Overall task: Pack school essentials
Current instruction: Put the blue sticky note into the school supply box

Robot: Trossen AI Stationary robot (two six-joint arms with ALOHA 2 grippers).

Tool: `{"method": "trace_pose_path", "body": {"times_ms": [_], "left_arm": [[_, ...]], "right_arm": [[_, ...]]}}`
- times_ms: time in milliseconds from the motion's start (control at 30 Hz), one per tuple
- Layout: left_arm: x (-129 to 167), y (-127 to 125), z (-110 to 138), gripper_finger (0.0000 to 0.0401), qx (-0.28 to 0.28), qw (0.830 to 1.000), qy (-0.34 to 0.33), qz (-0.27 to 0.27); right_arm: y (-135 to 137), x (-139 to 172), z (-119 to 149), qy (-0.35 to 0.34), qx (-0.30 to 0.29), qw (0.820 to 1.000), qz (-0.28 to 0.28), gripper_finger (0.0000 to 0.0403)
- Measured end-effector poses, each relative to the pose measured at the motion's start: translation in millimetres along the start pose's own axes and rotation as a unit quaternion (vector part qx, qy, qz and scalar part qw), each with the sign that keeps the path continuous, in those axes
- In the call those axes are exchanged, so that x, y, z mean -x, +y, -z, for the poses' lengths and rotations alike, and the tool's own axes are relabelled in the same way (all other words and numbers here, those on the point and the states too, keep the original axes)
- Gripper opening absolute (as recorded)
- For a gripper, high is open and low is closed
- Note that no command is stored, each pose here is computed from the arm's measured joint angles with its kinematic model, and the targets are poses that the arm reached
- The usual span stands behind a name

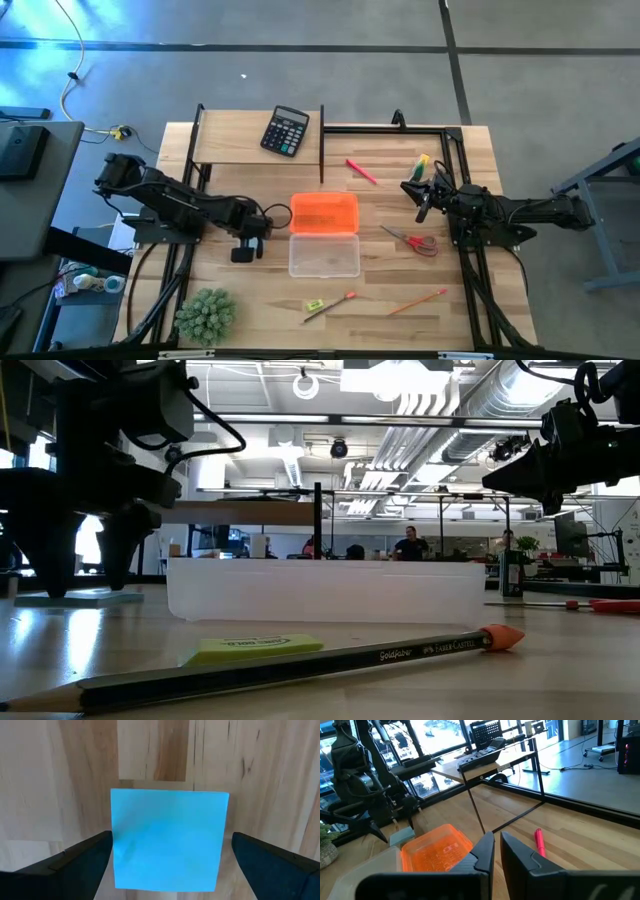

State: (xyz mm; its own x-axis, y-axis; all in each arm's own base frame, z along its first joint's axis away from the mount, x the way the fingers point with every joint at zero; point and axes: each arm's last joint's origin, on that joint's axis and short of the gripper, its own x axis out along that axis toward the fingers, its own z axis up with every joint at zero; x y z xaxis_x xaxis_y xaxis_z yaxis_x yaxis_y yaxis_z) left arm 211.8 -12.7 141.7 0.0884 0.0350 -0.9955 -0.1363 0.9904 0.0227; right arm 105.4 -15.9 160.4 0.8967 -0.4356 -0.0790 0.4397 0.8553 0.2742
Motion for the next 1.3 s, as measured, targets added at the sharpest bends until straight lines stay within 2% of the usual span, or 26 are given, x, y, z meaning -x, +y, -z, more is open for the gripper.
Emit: {"method": "trace_pose_path", "body": {"times_ms": [533, 967, 1300], "left_arm": [[-12, -1, -4, 0.0396, -0.004, 1.000, 0.016, -0.008], [-13, -1, -5, 0.0307, 0.007, 1.000, 0.014, -0.009], [-10, -2, -5, 0.0282, 0.030, 1.000, 0.002, -0.002]], "right_arm": [[0, 0, 2, 0.007, 0.003, 1.000, 0.002, 0.0023], [0, 0, 2, 0.008, 0.003, 1.000, 0.002, 0.0023], [0, 0, 2, 0.008, 0.004, 1.000, 0.002, 0.0023]]}}
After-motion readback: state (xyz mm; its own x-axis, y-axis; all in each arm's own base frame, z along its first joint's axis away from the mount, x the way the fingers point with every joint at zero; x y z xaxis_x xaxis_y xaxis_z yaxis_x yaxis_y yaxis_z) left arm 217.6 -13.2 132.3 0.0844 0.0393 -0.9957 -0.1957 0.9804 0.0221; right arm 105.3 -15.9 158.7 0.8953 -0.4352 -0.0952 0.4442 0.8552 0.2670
